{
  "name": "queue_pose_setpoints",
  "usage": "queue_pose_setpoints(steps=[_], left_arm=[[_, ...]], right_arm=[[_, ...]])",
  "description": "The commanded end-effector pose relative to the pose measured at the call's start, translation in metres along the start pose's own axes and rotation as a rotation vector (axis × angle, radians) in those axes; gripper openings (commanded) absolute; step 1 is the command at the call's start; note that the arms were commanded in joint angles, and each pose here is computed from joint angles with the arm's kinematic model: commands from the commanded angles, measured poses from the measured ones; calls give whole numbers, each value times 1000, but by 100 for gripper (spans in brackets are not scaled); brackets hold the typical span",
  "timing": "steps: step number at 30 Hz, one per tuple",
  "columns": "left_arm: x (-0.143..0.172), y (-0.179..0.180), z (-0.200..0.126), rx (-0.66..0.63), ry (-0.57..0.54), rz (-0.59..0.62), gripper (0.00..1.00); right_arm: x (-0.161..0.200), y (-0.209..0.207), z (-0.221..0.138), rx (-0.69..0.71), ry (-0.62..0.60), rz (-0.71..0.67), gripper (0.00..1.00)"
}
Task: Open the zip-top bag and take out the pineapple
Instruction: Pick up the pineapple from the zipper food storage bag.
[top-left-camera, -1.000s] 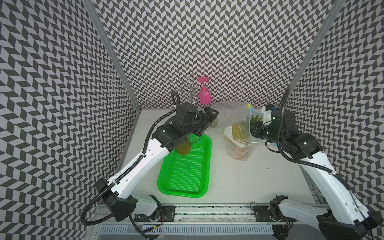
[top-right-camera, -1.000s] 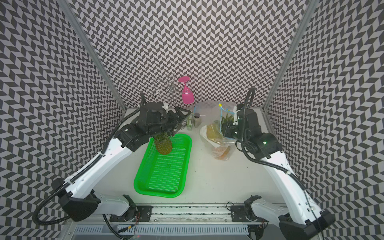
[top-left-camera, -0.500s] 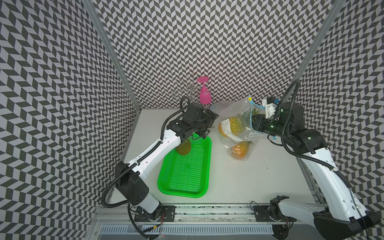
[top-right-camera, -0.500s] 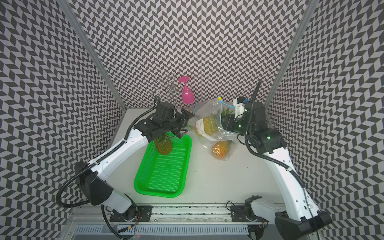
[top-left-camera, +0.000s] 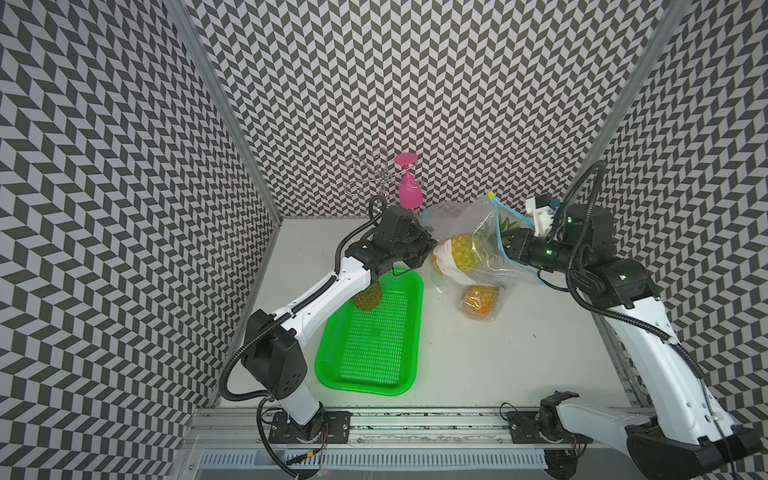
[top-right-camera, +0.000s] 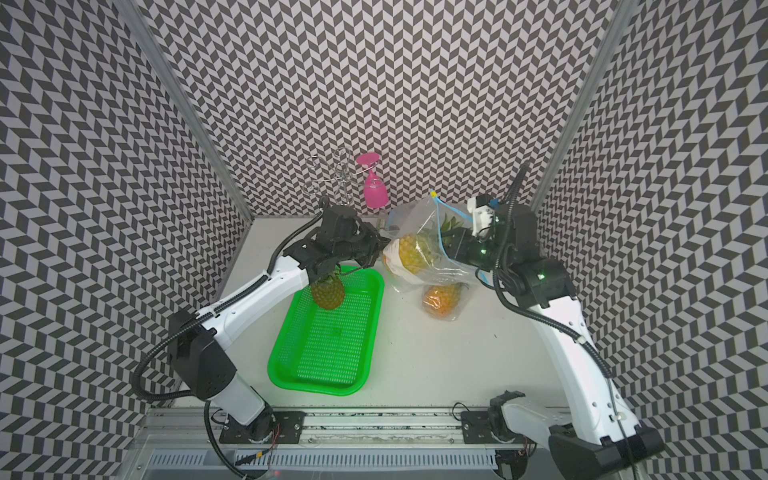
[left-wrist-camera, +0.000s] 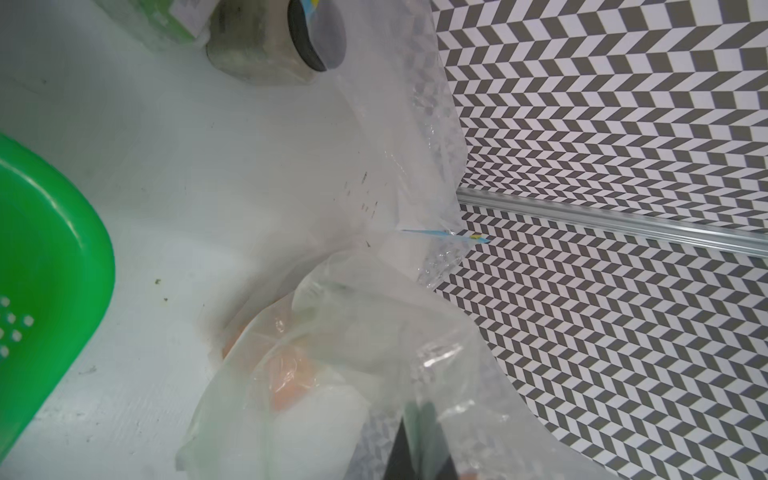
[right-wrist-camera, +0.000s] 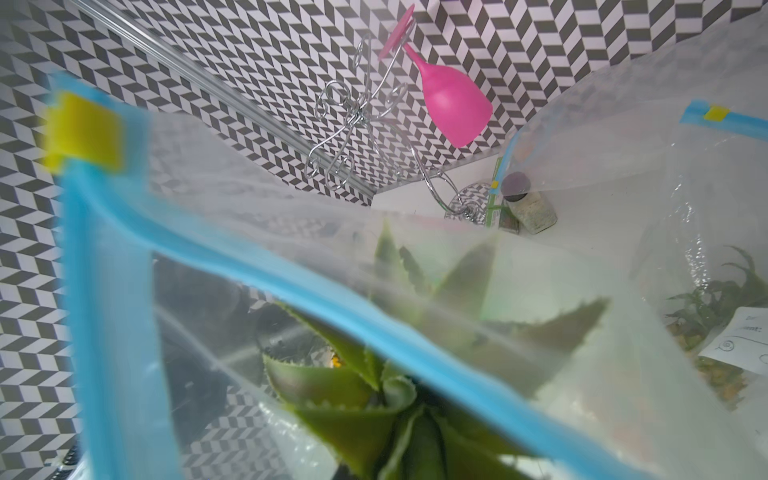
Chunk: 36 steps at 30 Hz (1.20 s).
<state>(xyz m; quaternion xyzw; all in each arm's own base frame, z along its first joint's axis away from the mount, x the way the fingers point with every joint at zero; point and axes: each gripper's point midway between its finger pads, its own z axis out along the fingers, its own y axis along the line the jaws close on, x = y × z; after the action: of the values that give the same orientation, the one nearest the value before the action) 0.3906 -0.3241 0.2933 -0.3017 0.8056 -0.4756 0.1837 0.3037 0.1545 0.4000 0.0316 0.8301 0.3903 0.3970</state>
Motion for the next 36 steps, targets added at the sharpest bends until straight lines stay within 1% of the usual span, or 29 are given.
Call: queue_pose_setpoints(steps=[1, 6, 10, 12, 14, 17, 19, 22, 24, 25, 27, 30, 32, 33, 36], left_arm=[[-28, 6, -10, -97, -113, 96, 0], [-51, 24, -16, -239, -222, 193, 0], [-64, 34, -16, -316, -278, 257, 0], [-68, 33, -17, -313, -295, 264, 0], [-70, 27, -15, -294, -306, 266, 0], [-74, 9, -9, -249, -320, 279, 0], [-79, -7, -3, -213, -328, 284, 0], [-82, -34, 6, -129, -339, 296, 0], [-86, -48, 11, -90, -355, 300, 0], [-88, -54, 13, -73, -367, 303, 0], [-94, -58, 19, -75, -387, 305, 0], [-101, -50, 33, -109, -399, 304, 0], [-101, -47, 43, -107, -398, 303, 0], [-101, -49, 48, -95, -398, 307, 0], [-98, -63, 65, -10, -382, 329, 0]], right_arm=[[-48, 62, -52, -172, -200, -114, 0], [-69, 64, -81, -119, -286, -159, 0], [-88, 65, -106, -85, -398, -163, 0], [-100, 65, -121, -51, -476, -166, 0], [-109, 74, -140, -51, -558, -175, 0], [-118, 87, -171, -56, -671, -179, 0], [-117, 100, -188, -94, -721, -204, 0], [-113, 112, -187, -147, -685, -226, 0], [-111, 119, -192, -182, -695, -235, 0], [-111, 120, -199, -176, -718, -234, 0], [-111, 122, -213, -160, -771, -249, 0], [-111, 134, -229, -198, -825, -273, 0], [-111, 142, -229, -253, -818, -263, 0], [-109, 148, -226, -304, -798, -257, 0], [-91, 165, -207, -496, -675, -288, 0]])
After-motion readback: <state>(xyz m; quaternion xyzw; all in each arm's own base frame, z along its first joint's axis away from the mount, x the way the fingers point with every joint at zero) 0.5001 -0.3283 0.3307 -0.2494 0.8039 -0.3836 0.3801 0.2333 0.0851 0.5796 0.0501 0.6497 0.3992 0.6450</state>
